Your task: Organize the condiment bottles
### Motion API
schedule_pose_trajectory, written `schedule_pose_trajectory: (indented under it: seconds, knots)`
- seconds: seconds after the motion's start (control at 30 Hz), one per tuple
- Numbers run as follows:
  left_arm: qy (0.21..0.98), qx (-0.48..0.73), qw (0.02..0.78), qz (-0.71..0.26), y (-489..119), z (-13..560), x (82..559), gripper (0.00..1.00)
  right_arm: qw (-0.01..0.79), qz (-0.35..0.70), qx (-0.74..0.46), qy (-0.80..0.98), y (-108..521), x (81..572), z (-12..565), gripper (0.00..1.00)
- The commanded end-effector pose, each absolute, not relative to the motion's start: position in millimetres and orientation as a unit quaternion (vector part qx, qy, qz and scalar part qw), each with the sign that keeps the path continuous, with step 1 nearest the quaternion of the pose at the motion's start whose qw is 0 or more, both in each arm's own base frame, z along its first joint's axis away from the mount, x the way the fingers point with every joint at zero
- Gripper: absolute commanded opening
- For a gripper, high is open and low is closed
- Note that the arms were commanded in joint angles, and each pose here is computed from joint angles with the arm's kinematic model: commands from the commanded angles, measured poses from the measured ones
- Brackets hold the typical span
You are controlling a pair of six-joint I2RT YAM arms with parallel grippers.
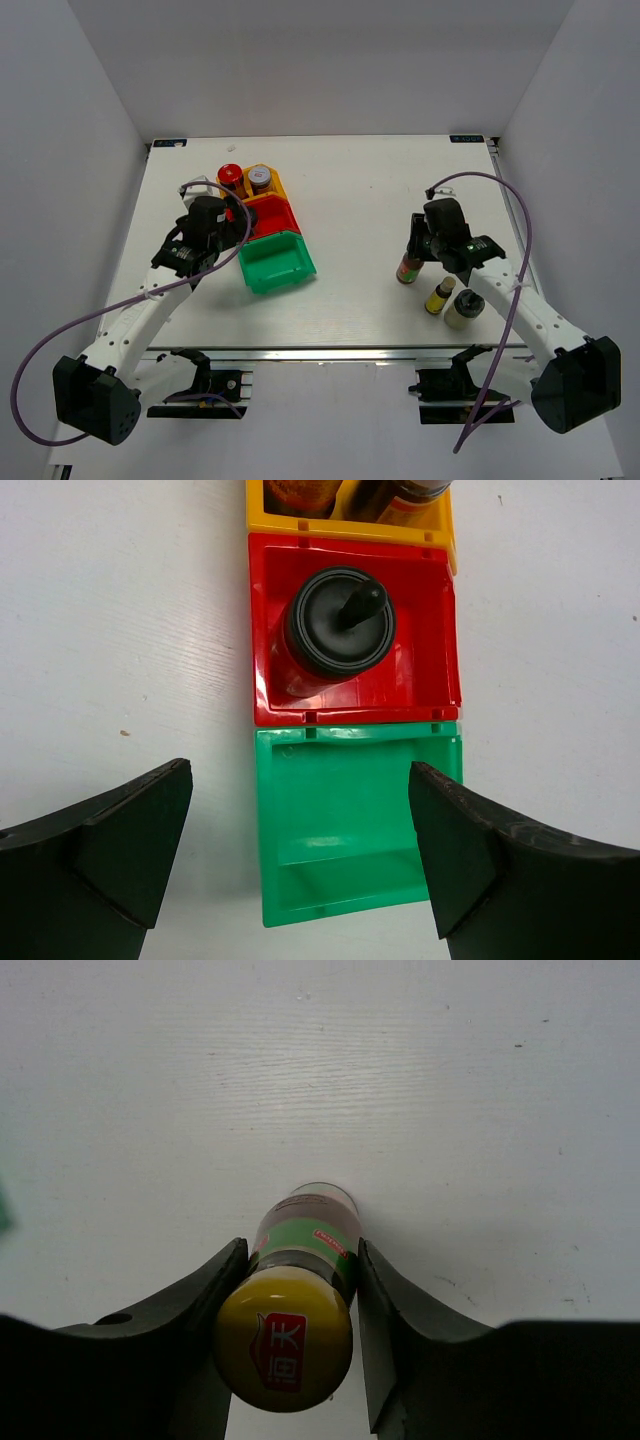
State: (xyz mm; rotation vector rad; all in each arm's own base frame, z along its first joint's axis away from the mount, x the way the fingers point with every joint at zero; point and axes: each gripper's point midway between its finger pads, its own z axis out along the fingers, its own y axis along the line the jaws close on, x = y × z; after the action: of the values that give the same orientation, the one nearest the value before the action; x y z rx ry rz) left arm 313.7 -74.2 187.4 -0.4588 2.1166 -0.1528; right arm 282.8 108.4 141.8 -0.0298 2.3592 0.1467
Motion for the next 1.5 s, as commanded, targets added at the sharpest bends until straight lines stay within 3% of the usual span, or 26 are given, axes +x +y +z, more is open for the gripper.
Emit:
schedule_pose_trajectory:
  seconds: [0.0,0.27,0.43,0.5,0.87,1.47]
  knots:
    - [0.854,-0.191,0.479,-0.063,-70.8,192.1,311.9,0.98,0.400,0.058,-0.003,0.915,107.8,287.4,149.6,0.43]
    - [0.851,-0.196,0.483,-0.067,-69.8,194.4,309.7,0.98,0.427,0.106,-0.036,0.898,131.2,287.5,179.1,0.16]
    - [0.846,-0.216,0.485,-0.058,-63.6,195.5,306.9,0.98,0.481,0.151,-0.086,0.859,167.5,294.2,239.7,0.10]
    - [0.842,-0.221,0.488,-0.054,-60.5,196.4,305.1,0.98,0.495,0.175,-0.106,0.844,183.9,294.3,257.1,0.00]
    - [0.827,-0.247,0.501,-0.064,-55.2,202.5,298.8,0.98,0.531,0.254,-0.255,0.767,339.3,279.5,332.1,0.00]
    - [0.799,-0.311,0.513,-0.043,-33.5,206.9,285.2,0.98,0.527,0.288,-0.332,0.728,482.9,278.8,306.8,0.00]
